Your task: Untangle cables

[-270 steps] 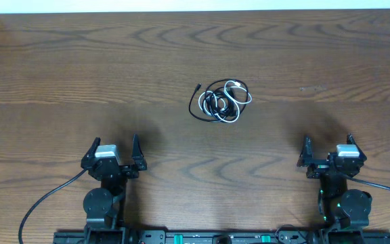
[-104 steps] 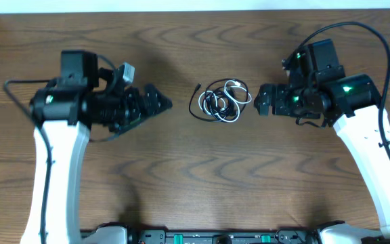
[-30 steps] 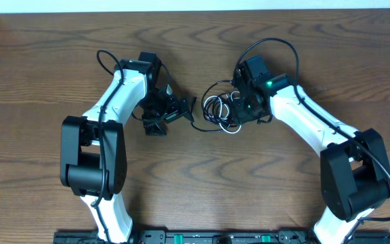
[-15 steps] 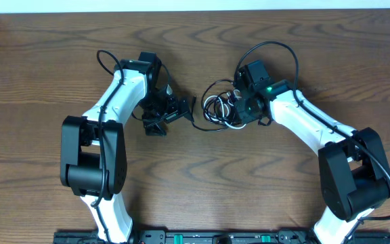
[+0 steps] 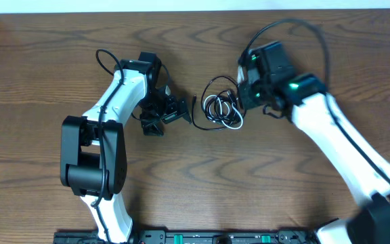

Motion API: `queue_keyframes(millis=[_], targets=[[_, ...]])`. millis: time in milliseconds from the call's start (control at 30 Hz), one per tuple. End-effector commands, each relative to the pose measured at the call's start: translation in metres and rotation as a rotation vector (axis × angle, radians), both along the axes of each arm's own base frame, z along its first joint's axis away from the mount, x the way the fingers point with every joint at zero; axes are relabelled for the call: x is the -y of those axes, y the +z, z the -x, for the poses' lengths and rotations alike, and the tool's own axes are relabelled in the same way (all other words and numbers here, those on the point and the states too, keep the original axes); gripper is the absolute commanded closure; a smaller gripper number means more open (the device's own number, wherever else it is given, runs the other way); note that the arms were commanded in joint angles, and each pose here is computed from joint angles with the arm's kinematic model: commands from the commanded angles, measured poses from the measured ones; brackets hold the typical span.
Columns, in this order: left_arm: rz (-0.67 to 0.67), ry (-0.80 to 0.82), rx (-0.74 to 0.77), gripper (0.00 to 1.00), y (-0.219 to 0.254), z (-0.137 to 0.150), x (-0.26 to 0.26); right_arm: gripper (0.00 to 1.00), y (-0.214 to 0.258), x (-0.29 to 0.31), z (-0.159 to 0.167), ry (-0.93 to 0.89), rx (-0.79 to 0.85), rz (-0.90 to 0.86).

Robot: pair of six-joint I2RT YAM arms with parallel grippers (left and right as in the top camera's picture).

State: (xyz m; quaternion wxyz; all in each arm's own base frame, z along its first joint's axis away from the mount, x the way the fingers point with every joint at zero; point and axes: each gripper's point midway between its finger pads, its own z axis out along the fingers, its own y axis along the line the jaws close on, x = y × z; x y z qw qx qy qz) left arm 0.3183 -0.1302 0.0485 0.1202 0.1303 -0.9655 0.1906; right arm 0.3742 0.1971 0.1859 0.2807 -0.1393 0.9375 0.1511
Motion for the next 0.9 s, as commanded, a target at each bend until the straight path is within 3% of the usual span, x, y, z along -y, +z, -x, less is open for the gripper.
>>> queue_keyframes(millis=[0,333,600,733,867], targets=[[-0.021,0.008,-0.018,0.02,-0.003,0.004,-0.002,0.99,0.071,0.002,0.010,-0.076,0.111,-0.158],[-0.021,0.008,-0.020,0.02,-0.003,0.004,-0.003,0.99,0.245,0.010,0.020,-0.114,0.609,-0.511],[-0.021,0.008,-0.020,0.02,-0.003,0.004,-0.003,0.99,0.341,0.035,0.019,-0.229,0.942,-0.722],[-0.022,0.007,-0.020,0.02,-0.003,0.004,-0.003,0.99,0.351,0.035,0.021,-0.229,0.967,-0.762],[-0.022,0.007,-0.020,0.02,-0.003,0.004,-0.003,0.99,0.324,0.028,0.007,-0.240,0.886,-0.709]])
